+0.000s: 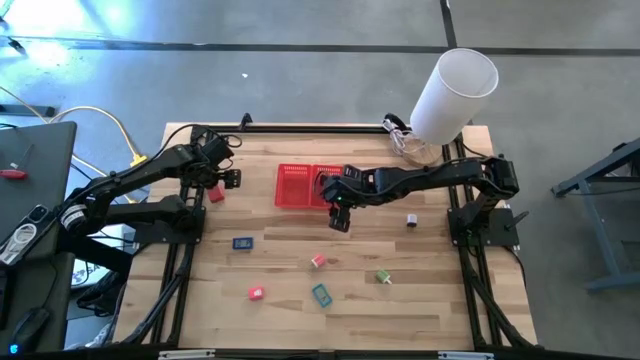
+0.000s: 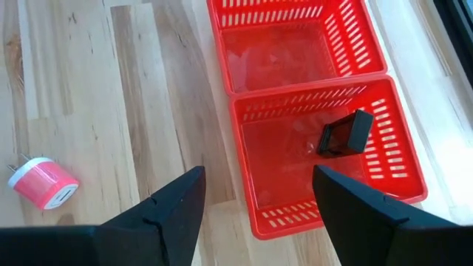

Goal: Pick & Place Office items
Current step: Put the red charger adapter into the left red bin

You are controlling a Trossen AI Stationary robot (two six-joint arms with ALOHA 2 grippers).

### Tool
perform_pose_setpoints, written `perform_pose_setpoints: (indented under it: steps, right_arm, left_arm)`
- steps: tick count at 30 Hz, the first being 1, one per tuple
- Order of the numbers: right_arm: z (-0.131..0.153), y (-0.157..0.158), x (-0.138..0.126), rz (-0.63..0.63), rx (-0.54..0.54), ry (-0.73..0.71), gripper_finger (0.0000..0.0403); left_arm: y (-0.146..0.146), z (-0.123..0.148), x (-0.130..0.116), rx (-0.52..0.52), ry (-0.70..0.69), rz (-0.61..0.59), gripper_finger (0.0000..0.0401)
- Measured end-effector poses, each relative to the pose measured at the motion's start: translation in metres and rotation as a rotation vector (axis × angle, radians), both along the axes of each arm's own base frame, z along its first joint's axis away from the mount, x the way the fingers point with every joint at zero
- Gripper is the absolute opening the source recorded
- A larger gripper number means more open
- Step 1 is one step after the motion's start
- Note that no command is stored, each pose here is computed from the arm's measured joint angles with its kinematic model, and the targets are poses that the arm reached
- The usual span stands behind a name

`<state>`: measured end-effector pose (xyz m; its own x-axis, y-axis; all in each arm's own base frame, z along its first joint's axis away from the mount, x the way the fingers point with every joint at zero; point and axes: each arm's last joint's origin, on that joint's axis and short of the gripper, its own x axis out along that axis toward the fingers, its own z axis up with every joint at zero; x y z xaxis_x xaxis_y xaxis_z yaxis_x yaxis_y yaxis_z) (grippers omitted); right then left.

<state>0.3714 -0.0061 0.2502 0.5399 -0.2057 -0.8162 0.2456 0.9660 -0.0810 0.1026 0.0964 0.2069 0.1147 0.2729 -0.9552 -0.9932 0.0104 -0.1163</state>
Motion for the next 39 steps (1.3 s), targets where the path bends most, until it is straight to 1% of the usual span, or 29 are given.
perform_pose_setpoints:
  steps: [3, 4, 8, 10, 11, 17, 19, 21, 23, 27, 32, 35, 39]
  right_arm:
    - [0.0, 0.002, 0.0, 0.006, 0.001, 0.0, 0.0238]
    - [0.0, 0.003, 0.0, 0.011, 0.0, 0.001, 0.0238]
    - [0.0, 0.007, 0.0, 0.026, 0.0, 0.002, 0.0238]
    - [0.0, 0.009, 0.0, 0.032, -0.001, 0.002, 0.0238]
    - [0.0, 0.009, 0.0, 0.035, -0.003, 0.003, 0.0238]
    - [0.0, 0.011, 0.0, 0.053, -0.011, 0.006, 0.0238]
    - [0.0, 0.012, 0.0, 0.056, -0.011, 0.006, 0.0238]
    - [0.0, 0.013, 0.0, 0.058, -0.011, 0.005, 0.0238]
    - [0.0, 0.013, 0.0, 0.057, -0.011, 0.001, 0.0238]
    - [0.0, 0.013, 0.001, 0.058, -0.011, -0.004, 0.0238]
    - [0.002, 0.013, 0.002, 0.058, -0.011, -0.025, 0.0238]
    - [0.002, 0.013, 0.002, 0.058, -0.01, -0.025, 0.0238]
    - [0.002, 0.013, 0.002, 0.059, -0.009, -0.024, 0.0238]
  left_arm:
    - [0.0, 0.0, 0.0, 0.0, -0.005, 0.011, 0.031]
    - [0.0, 0.0, 0.001, -0.002, -0.019, 0.038, 0.031]
    - [-0.002, 0.0, 0.002, -0.099, -0.118, 0.224, 0.031]
    - [-0.004, -0.001, 0.001, -0.152, -0.142, 0.296, 0.031]
    - [-0.004, -0.001, 0.001, -0.156, -0.149, 0.317, 0.031]
    - [-0.004, -0.001, 0.0, -0.145, -0.119, 0.278, 0.031]
    - [-0.004, -0.002, 0.001, -0.138, -0.106, 0.283, 0.031]
    - [-0.004, -0.002, 0.0, -0.135, -0.094, 0.316, 0.031]
    - [-0.005, -0.004, -0.002, -0.121, -0.078, 0.377, 0.031]
    - [-0.006, -0.011, -0.004, -0.131, -0.083, 0.463, 0.031]
    - [-0.002, -0.016, -0.005, -0.142, -0.063, 0.491, 0.031]
    - [0.001, -0.019, -0.006, -0.157, -0.04, 0.488, 0.031]
    - [0.007, -0.024, -0.008, -0.179, -0.007, 0.536, 0.031]
